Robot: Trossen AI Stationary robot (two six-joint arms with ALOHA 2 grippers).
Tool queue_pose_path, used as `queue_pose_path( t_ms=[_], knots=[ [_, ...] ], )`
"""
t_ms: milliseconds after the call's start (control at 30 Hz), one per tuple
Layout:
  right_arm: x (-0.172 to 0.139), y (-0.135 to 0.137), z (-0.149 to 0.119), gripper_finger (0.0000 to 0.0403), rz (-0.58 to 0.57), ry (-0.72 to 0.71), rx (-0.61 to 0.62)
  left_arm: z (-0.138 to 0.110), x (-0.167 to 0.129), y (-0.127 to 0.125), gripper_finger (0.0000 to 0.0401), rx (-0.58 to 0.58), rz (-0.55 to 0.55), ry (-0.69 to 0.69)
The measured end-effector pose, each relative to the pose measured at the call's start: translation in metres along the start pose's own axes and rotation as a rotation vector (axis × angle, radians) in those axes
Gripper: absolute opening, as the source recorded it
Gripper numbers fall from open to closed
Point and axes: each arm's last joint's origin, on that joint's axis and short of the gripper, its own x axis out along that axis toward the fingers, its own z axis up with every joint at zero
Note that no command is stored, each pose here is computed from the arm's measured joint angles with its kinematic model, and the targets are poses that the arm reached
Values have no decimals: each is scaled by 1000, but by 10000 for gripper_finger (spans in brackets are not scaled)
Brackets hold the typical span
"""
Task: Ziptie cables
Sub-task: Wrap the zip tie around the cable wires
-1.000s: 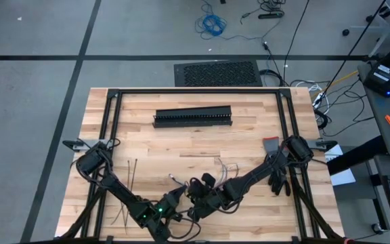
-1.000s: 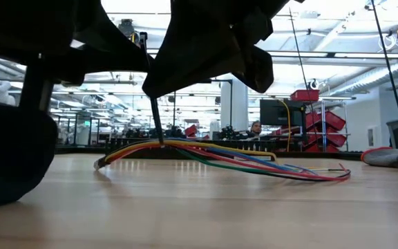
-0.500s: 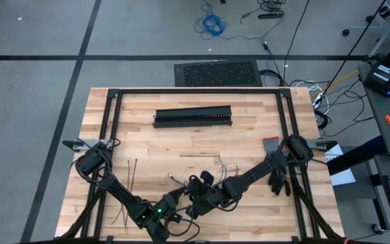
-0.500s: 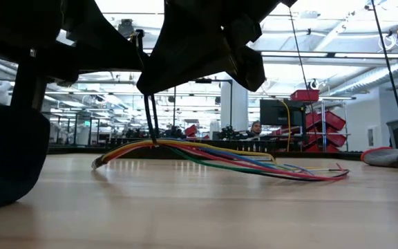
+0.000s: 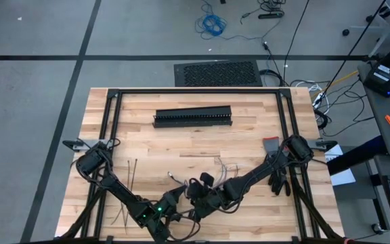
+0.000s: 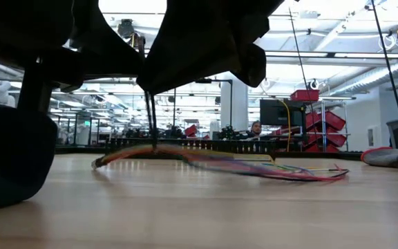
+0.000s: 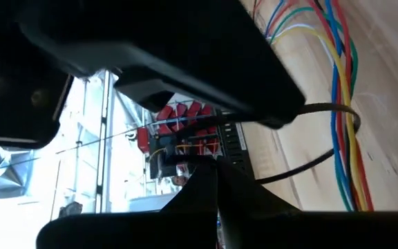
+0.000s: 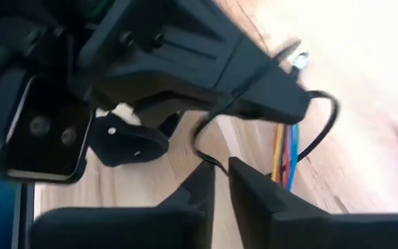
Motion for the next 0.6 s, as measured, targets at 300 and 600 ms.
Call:
queue_pose_path(
  t_ms=[300,600],
  knots=[
    [0,-4,-2,129,-52,4,-9,0,0,0,0,-46,-1,-1],
    [-14,16,-16,139,-70,-77,-92,0,0,-1,0,-100,-15,-13]
  ],
)
